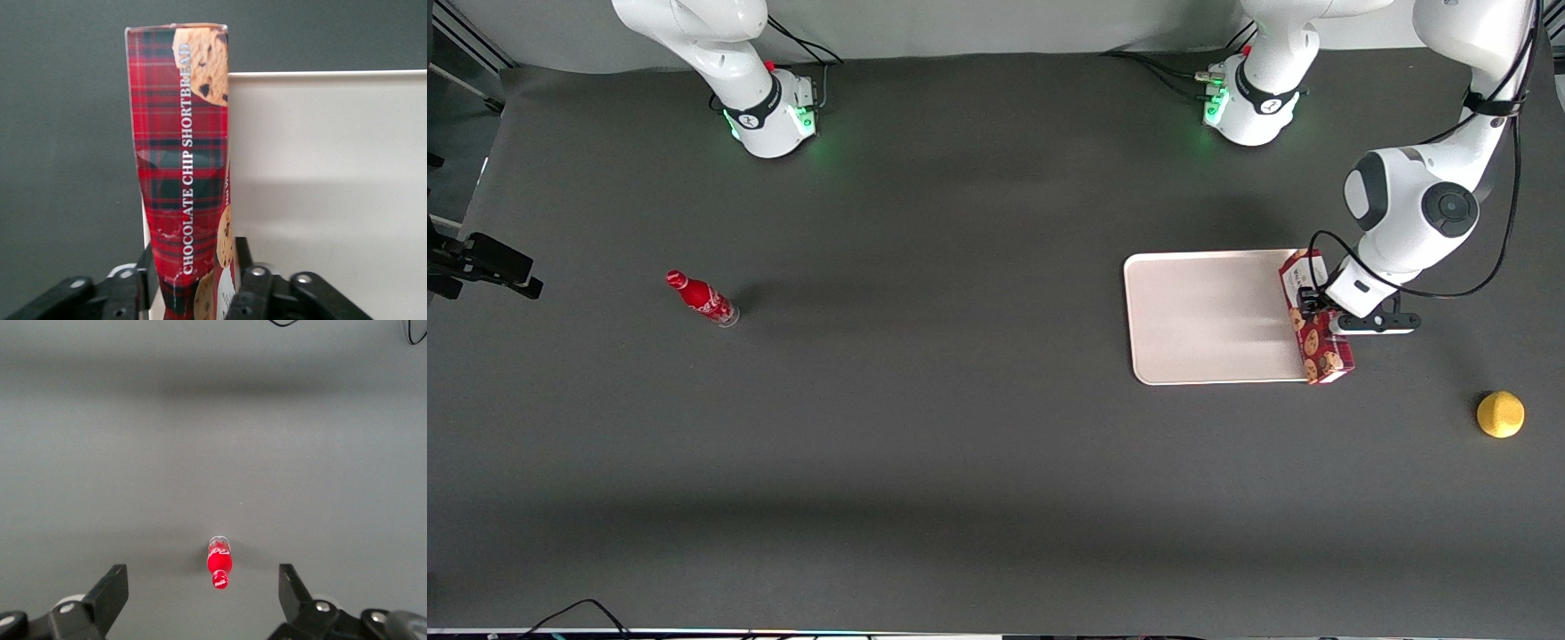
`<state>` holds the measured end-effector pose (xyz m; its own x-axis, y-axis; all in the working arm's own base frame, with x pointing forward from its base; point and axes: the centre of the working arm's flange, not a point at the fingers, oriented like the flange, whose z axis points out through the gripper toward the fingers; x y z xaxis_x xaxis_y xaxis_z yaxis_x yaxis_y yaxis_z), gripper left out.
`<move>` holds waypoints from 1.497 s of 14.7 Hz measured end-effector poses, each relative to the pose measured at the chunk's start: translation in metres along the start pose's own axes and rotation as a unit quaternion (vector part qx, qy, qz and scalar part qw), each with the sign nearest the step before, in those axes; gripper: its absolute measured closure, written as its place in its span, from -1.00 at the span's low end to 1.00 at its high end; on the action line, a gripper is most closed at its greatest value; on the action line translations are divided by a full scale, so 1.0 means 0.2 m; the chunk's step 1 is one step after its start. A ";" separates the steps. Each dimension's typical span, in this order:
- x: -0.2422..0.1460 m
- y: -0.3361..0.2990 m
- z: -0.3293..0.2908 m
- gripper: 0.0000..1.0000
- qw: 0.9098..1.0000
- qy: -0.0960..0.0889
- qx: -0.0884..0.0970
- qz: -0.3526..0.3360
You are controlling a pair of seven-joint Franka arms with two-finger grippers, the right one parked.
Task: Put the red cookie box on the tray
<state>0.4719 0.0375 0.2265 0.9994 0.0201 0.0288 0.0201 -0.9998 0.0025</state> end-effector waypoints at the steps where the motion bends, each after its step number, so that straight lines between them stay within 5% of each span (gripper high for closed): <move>1: 0.00 0.00 0.00 -0.18 1.000 0.001 0.000 0.000; 5: 0.12 -0.02 -0.13 -0.97 1.000 -0.007 -0.002 -0.004; 8: 0.29 -0.04 -0.40 -1.00 1.000 -0.029 -0.005 -0.007; 17: 0.54 -0.01 -1.26 -1.00 0.999 -0.038 -0.008 0.005; 22: 0.42 0.19 -1.73 -1.00 0.999 -0.008 0.022 0.047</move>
<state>0.5474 0.0015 0.5741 0.9972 -0.0738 0.0104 -0.0733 -0.9964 -0.0431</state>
